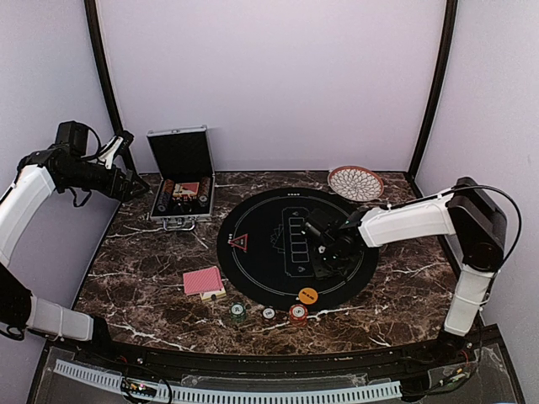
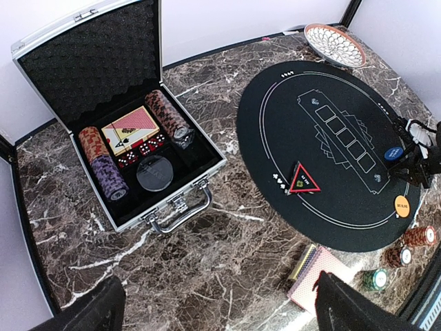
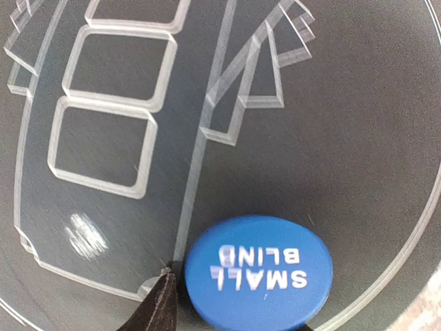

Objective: Distribute texas hold em gaming equipment

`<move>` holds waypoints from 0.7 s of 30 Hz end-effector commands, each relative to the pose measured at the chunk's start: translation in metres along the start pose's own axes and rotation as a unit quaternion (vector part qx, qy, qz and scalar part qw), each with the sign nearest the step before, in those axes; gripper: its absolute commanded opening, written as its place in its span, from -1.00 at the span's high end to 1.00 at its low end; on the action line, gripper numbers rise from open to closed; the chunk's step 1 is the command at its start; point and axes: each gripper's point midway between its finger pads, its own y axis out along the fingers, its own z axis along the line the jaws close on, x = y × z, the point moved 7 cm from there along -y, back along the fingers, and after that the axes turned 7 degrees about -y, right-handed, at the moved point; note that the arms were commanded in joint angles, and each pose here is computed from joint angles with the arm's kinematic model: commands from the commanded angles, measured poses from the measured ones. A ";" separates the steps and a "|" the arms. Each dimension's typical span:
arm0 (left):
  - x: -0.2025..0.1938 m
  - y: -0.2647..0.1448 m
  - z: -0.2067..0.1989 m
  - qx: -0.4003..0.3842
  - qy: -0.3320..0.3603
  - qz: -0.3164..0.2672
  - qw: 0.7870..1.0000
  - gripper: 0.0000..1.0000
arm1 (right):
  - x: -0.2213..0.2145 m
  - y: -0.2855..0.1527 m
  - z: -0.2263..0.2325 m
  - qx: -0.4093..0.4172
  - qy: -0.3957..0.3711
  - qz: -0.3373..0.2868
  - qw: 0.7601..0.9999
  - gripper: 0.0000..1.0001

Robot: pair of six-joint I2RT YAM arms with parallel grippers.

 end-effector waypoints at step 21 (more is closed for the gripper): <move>0.004 -0.014 -0.008 0.002 0.013 -0.006 1.000 -0.98 | 0.080 0.013 -0.006 -0.005 -0.040 -0.005 0.999 -0.02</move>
